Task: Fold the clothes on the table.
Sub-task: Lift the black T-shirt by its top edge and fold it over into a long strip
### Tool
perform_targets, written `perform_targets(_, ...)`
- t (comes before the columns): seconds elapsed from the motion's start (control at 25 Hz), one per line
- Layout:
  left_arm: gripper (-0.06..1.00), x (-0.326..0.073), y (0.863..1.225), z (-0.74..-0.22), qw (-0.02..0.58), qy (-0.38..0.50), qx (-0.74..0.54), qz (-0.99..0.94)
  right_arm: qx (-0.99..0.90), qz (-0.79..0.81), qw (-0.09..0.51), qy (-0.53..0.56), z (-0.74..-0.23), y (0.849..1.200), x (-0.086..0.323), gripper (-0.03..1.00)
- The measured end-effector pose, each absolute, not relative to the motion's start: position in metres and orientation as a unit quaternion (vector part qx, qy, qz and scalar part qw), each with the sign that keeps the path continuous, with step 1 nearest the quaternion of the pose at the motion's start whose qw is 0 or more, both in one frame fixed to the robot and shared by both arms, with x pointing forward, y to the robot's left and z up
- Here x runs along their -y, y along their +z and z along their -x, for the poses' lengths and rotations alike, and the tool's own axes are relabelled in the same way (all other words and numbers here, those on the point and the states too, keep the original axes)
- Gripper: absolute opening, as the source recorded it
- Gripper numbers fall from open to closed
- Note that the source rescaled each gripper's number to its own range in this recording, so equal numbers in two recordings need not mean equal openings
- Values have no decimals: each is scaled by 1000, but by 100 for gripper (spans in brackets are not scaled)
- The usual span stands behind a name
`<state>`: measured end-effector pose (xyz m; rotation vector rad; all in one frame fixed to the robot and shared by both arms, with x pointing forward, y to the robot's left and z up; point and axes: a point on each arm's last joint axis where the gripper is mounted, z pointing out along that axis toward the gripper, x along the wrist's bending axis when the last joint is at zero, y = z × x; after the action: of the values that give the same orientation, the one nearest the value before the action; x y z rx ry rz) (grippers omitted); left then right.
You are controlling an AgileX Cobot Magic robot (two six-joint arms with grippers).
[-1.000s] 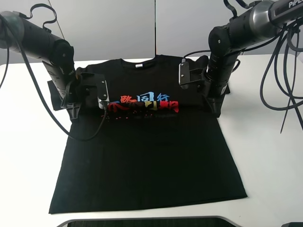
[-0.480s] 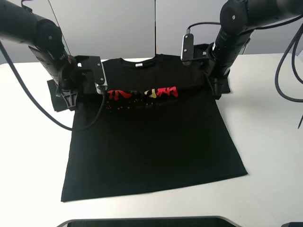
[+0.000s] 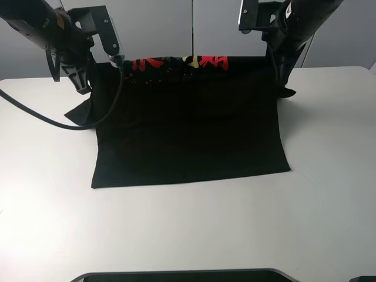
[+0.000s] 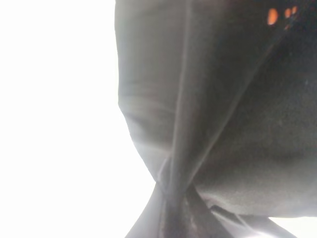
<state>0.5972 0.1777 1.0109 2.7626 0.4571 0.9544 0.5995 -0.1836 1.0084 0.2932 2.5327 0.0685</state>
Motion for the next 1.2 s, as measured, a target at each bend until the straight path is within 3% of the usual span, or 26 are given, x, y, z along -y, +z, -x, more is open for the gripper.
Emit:
perform_targets(0.36, 0, -168, 1087, -627, 149, 445, -157, -869, -888, -119, 441, 56, -631, 1078, 179, 1)
perform_targets(0.48, 0, -166, 1113, -634, 168, 472, -165, -849, -868, -133, 473, 71, -636, 1102, 179, 0)
perform_targets(0.6, 0, -167, 1117, -636, 156, 465, -176, -854, -864, -155, 474, 71, -635, 1110, 181, 0)
perform_targets(0.72, 0, -172, 1104, -634, 117, 427, -195, -875, -874, -185, 445, 64, -631, 1105, 183, 0)
perform_targets(0.88, 0, -177, 1092, -625, 80, 358, -224, -903, -893, -255, 363, 74, -623, 1093, 187, 0)
perform_targets(1.12, 0, -174, 1063, -596, 28, 149, -195, -969, -930, -325, 171, 23, -599, 1050, 189, 0)
perform_targets(1.2, 0, -172, 1057, -593, 26, 115, -190, -975, -938, -329, 107, 8, -586, 1036, 188, 0)
